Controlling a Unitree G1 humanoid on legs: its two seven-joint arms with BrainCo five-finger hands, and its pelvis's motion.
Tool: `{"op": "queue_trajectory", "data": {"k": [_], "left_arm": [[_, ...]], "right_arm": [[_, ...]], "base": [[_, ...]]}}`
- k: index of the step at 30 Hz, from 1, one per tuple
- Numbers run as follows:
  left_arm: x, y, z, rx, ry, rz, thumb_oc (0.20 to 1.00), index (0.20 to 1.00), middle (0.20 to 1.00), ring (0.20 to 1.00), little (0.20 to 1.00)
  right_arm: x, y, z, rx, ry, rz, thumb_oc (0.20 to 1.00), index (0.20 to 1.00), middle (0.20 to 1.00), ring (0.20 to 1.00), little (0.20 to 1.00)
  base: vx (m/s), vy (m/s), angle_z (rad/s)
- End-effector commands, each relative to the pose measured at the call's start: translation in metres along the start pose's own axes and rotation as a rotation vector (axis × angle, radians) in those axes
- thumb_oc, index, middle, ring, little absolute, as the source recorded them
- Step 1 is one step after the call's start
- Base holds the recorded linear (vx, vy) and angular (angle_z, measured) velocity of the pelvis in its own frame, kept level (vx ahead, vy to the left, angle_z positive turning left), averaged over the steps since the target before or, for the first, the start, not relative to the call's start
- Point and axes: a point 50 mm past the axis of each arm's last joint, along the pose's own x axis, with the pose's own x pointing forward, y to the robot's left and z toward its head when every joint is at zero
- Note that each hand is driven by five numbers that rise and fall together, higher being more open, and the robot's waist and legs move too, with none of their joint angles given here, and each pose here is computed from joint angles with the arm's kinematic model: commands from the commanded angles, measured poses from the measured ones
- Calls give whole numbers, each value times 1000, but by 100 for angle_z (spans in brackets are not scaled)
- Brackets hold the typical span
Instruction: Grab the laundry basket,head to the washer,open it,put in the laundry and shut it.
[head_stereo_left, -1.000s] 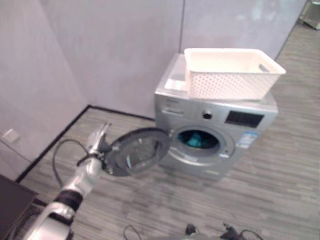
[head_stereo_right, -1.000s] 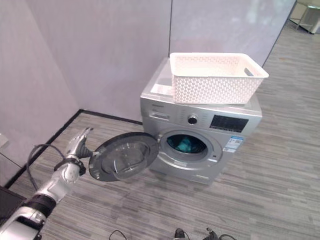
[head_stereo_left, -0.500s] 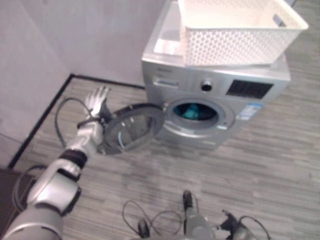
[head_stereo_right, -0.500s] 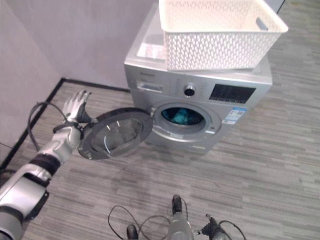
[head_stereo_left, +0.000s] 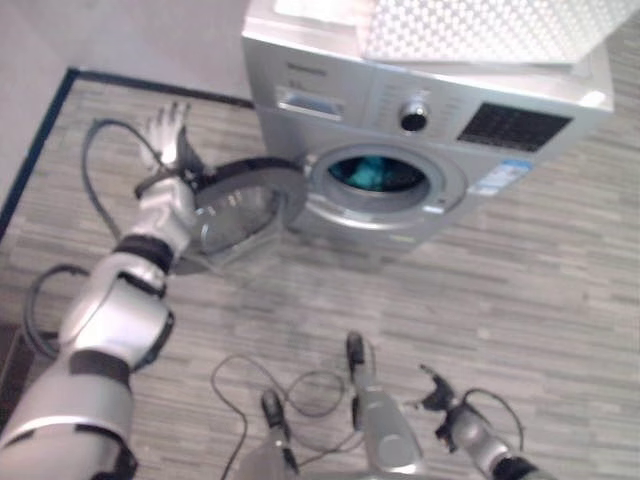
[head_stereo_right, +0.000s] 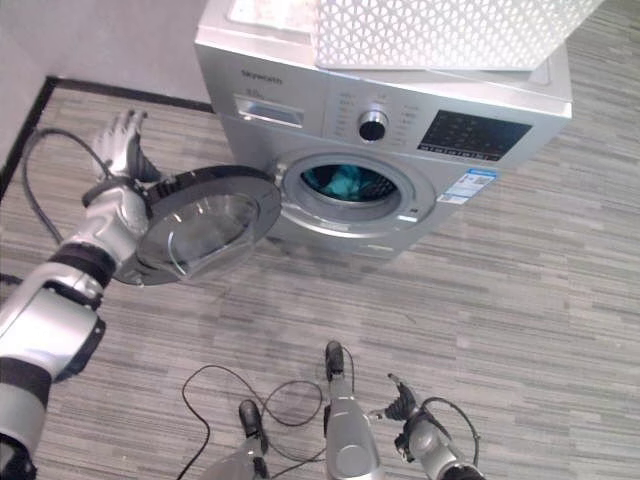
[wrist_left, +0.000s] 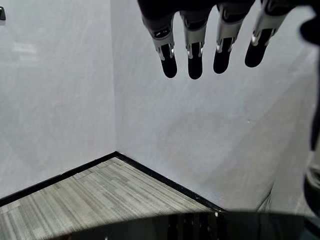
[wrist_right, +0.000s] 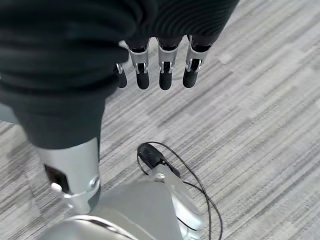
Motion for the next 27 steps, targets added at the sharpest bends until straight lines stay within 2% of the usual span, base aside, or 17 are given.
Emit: {"op": "queue_trajectory", "data": {"k": [1, 4, 8, 13, 18, 19, 21, 22, 25, 27], "left_arm": [[19, 48, -20, 20, 85, 107, 1000, 1000, 1000, 1000, 1000], [18, 42, -36, -85, 222, -1, 1000, 1000, 1000, 1000, 1000], [19, 40, -33, -178, 267, -49, 1000, 1000, 1000, 1000, 1000], [24, 51, -28, -57, 219, -76, 1000, 1000, 1000, 1000, 1000], [24, 51, -28, -57, 219, -76, 1000, 1000, 1000, 1000, 1000], [18, 41, -42, 65, 231, -169, 1000, 1000, 1000, 1000, 1000], [3, 9, -54, 54, 253, -321, 1000, 1000, 1000, 1000, 1000], [-11, -18, -53, 72, 239, -457, 1000, 1000, 1000, 1000, 1000], [-42, -71, -36, 102, 141, -710, 1000, 1000, 1000, 1000, 1000], [-50, -82, -31, 96, 104, -759, 1000, 1000, 1000, 1000, 1000]], "right_arm": [[-8, -4, -16, -8, 21, 11, 1000, 1000, 1000, 1000, 1000], [-11, -7, -15, -7, 8, 27, 1000, 1000, 1000, 1000, 1000], [-13, -3, -15, -5, 12, 53, 1000, 1000, 1000, 1000, 1000], [-15, -7, -6, -3, -44, 65, 1000, 1000, 1000, 1000, 1000], [-15, -7, -6, -3, -44, 66, 1000, 1000, 1000, 1000, 1000], [-19, -19, 6, -11, -118, 55, 1000, 1000, 1000, 1000, 1000], [-20, -20, 4, -47, -109, 65, 1000, 1000, 1000, 1000, 1000], [-19, -20, 1, -61, -91, 72, 1000, 1000, 1000, 1000, 1000], [-21, -28, -5, -91, -63, 72, 1000, 1000, 1000, 1000, 1000], [-23, -34, -7, -95, -61, 57, 1000, 1000, 1000, 1000, 1000]], "base": [[18, -104, -2], [36, -91, 5], [29, -49, 1], [15, -18, 5], [0, 0, 0], [0, 0, 0], [-4, -31, -4], [-1, -13, -4], [0, 0, 0], [0, 0, 0]]}}
